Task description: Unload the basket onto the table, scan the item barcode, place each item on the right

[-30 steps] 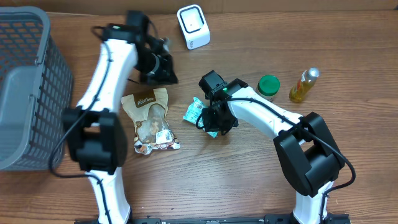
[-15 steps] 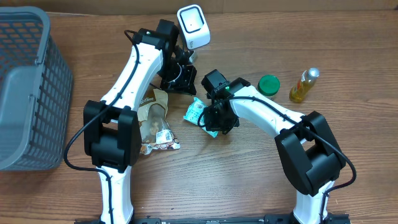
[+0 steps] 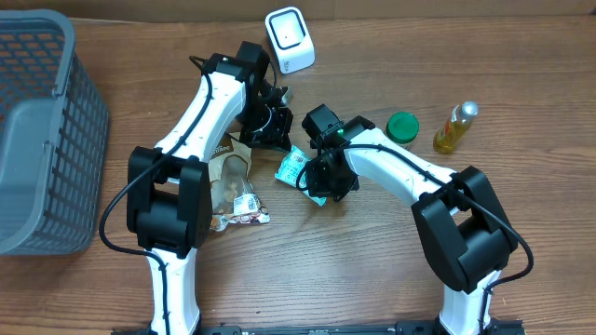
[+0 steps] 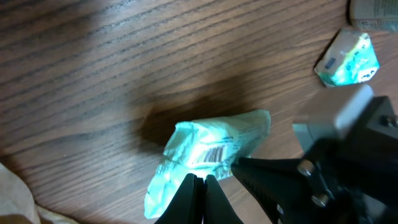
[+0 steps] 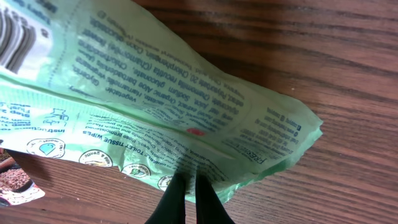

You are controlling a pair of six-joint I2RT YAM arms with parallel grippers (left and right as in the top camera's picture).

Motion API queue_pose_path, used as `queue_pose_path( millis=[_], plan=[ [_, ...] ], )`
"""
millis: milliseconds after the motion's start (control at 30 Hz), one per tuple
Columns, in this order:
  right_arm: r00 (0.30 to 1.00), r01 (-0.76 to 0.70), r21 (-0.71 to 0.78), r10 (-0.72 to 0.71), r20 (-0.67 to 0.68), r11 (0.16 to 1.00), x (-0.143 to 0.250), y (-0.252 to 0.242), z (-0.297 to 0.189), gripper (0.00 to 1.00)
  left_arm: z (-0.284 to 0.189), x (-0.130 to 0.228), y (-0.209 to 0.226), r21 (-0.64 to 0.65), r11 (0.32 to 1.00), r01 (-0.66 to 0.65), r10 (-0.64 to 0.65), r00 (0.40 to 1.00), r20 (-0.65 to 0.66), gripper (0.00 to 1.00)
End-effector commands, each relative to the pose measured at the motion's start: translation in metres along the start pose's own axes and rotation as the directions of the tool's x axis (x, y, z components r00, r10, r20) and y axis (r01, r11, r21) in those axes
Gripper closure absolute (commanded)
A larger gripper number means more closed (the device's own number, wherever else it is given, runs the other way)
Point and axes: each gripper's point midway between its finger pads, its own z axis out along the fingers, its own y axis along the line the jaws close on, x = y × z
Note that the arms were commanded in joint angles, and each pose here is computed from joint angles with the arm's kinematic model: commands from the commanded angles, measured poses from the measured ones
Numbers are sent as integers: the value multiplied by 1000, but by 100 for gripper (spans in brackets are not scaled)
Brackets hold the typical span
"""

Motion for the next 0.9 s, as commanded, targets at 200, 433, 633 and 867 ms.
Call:
queue_pose_path(
  millis=[200, 433, 633, 867],
  plan=[
    [999, -18, 31, 19, -31, 999, 9, -12, 3, 96, 15, 3, -9, 51, 998, 26, -25, 999, -26, 96],
    [999, -24, 38, 26, -46, 999, 13, -13, 3, 96, 24, 12, -6, 27, 996, 82, -80, 995, -58, 96],
    [998, -25, 22, 26, -54, 999, 14, -11, 3, 96, 46, 15, 14, -13, 994, 105, -106, 993, -43, 96],
    [997, -30, 30, 32, -77, 999, 20, -13, 4, 96, 68, 8, 49, -124, 984, 132, -127, 991, 41, 96]
  ],
)
